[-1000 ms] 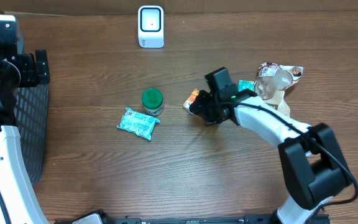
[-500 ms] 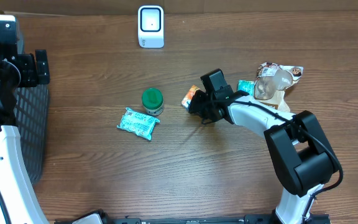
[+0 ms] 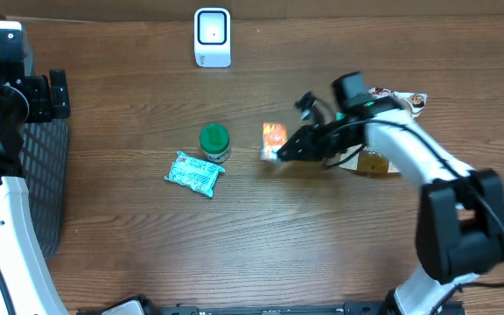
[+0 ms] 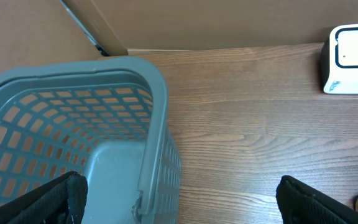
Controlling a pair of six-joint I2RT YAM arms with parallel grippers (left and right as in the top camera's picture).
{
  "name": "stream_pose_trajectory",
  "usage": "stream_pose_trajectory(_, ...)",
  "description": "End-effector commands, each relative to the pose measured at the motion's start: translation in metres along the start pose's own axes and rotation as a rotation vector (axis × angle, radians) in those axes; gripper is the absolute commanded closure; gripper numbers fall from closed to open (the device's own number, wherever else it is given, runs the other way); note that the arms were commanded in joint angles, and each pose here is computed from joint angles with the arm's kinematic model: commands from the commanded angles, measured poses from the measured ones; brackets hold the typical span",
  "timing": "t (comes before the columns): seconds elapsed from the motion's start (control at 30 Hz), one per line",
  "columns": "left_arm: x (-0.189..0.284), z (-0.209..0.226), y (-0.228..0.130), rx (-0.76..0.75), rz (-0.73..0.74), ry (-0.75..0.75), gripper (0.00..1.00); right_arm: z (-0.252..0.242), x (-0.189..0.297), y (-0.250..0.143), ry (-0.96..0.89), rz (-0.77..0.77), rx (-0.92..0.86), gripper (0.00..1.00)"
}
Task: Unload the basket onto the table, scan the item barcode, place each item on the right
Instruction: 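Lift the Kleenex pack with the right gripper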
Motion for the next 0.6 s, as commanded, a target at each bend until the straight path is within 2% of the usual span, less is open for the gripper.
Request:
stream_pose_trajectory(0.0,0.004,0.002,0.006,-0.017,-0.024,0.001,0.00,0.023,0.017,0.003,0.153,-0.061,0.278,0.96)
stream_pose_trajectory(0.27,0.004,0.002,0.006,-0.017,-0.024,0.001,0.00,0.023,0.016,-0.009,0.139,-0.005,0.239,0.96)
stream_pose_trajectory(0.57,0.004,0.002,0.006,-0.017,-0.024,0.001,0.01,0.030,0.018,0.007,0.235,-0.057,-0.026,0.96)
Point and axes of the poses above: each gripper's point midway between its finger pads, its own x axis back along the fingers, its own z axis along the line the jaws close on, y = z × x, the point moved 7 cm from there along x, back along the fingers, and after that the axes turned 3 degrees about x, right-handed, at the moved point
